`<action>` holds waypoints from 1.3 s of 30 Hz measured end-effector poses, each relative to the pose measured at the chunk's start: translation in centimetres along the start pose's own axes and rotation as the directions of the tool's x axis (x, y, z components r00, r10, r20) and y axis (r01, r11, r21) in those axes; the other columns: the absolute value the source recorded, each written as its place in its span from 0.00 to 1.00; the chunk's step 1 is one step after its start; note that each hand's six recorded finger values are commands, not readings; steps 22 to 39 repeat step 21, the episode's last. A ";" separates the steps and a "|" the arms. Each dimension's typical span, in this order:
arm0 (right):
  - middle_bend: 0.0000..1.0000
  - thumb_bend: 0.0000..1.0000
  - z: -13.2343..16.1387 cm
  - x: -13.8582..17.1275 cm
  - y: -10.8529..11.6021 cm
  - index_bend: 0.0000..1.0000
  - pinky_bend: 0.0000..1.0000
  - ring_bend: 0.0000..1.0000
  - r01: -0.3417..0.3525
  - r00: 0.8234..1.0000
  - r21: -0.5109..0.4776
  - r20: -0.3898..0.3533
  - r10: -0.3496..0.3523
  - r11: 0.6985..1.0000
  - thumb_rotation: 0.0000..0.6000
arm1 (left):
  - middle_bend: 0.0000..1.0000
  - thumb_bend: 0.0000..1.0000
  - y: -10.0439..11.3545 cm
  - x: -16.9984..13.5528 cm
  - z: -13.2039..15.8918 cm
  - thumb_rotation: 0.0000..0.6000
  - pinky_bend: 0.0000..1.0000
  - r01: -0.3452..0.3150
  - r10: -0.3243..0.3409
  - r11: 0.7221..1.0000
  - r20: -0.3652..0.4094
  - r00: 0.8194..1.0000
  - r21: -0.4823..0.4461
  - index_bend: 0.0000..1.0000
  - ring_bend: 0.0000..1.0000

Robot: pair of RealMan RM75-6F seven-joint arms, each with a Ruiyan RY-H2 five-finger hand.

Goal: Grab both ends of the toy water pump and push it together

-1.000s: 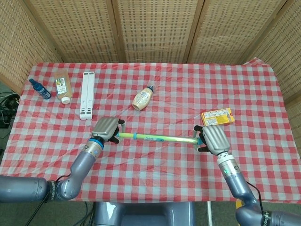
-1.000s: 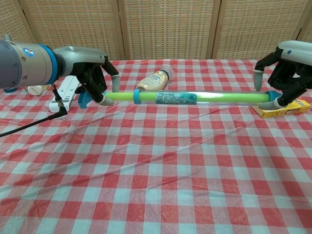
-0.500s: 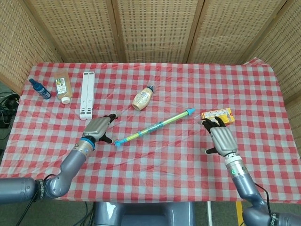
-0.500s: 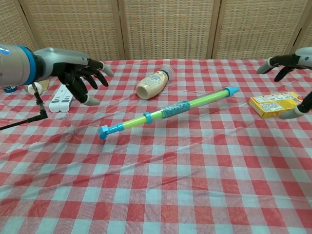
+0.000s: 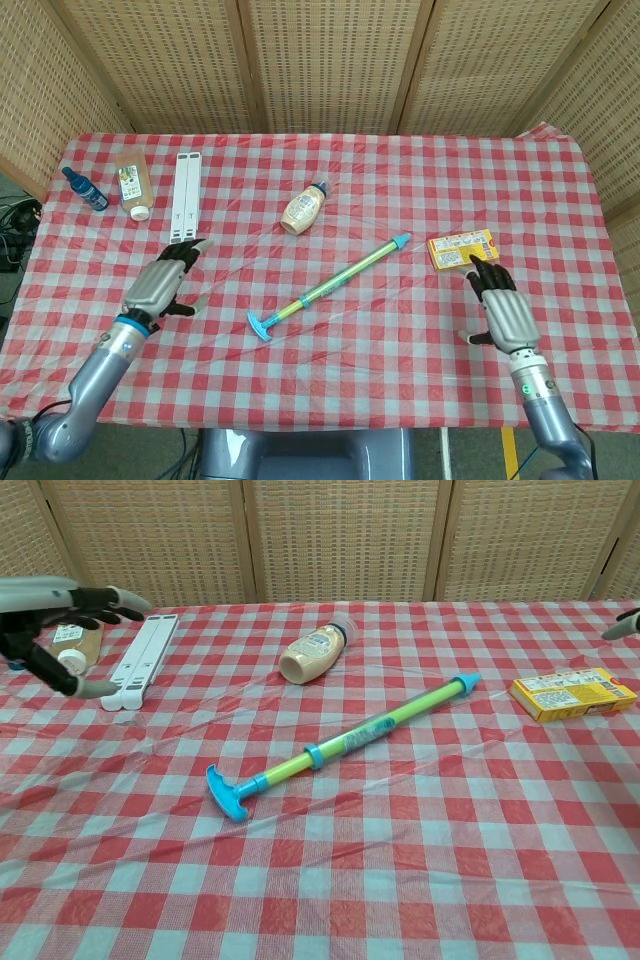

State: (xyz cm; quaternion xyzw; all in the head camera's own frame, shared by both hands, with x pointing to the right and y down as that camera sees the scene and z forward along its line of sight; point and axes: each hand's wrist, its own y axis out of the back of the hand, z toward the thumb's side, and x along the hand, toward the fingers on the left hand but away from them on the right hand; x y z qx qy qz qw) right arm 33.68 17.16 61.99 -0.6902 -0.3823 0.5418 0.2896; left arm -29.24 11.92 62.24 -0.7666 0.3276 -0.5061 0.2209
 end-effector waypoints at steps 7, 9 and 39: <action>0.00 0.15 -1.7 2.9 0.2 0.02 0.00 0.00 0.064 0.998 0.042 -0.030 -0.063 0.997 1.00 | 0.00 0.01 1.1 -6.8 -6.0 1.00 0.00 -0.248 0.254 0.958 -0.022 0.967 0.147 0.00 0.00; 0.00 0.13 -2.2 3.8 0.1 0.00 0.00 0.00 0.072 0.997 0.057 -0.034 -0.070 0.996 1.00 | 0.00 0.00 0.8 -8.8 -7.9 1.00 0.00 -0.283 0.298 0.938 -0.047 0.953 0.200 0.00 0.00; 0.00 0.13 -5.5 6.9 1.1 0.00 0.00 0.00 0.161 0.987 0.120 0.004 -0.162 0.980 1.00 | 0.00 0.00 -1.7 -16.2 -12.2 1.00 0.00 -0.298 0.362 0.891 -0.141 0.921 0.343 0.00 0.00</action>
